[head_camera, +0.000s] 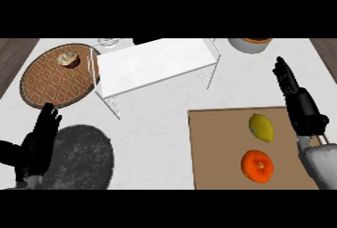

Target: Pick the squash from the tray and place it in the tiered shelf

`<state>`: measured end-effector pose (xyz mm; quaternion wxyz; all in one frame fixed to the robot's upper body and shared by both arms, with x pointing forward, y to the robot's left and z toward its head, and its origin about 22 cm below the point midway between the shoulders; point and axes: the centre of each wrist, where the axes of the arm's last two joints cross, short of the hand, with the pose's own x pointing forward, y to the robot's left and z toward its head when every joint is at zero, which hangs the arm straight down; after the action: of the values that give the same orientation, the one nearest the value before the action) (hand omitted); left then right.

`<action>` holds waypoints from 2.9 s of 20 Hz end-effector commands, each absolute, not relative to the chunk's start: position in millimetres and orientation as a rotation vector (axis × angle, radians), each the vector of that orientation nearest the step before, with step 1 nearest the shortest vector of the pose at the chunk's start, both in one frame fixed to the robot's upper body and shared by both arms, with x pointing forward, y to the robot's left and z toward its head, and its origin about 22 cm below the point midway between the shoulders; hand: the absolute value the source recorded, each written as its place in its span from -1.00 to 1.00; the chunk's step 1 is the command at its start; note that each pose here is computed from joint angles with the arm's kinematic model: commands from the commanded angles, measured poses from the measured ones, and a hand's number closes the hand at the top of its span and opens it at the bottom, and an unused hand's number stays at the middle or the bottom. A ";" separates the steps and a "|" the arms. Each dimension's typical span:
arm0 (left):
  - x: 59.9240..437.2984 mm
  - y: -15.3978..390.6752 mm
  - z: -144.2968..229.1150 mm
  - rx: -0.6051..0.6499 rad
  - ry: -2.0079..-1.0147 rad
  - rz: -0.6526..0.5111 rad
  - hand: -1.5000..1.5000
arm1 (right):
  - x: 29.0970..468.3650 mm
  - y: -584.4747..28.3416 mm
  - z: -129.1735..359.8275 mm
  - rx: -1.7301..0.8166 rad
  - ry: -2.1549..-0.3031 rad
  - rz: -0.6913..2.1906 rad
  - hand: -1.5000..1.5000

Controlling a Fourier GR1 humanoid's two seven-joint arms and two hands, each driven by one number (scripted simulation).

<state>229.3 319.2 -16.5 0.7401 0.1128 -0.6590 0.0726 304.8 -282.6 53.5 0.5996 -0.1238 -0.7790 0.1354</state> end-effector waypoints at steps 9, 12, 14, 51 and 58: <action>263.3 280.1 42.6 0.264 -1.611 0.071 0.00 | 292.4 -258.1 59.8 0.178 -1.633 0.096 -1.00; 254.6 277.6 48.9 0.256 -1.604 0.035 0.00 | 278.4 -296.7 65.1 0.312 -1.735 0.155 -1.00; 258.4 266.7 41.7 0.251 -1.595 0.040 0.00 | 268.7 -315.3 81.6 0.350 -1.769 0.240 -1.00; 253.6 277.1 57.7 0.240 -1.606 0.050 0.00 | 204.7 -212.7 141.7 -0.756 -1.008 1.498 -1.00; 260.7 274.0 57.2 0.265 -1.600 0.050 0.00 | 212.3 -222.4 127.5 -0.728 -1.062 1.468 -1.00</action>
<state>259.2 268.2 56.7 0.6882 0.1140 -0.7162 0.0186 204.4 -217.5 133.0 0.5590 -0.3123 -0.4431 0.6274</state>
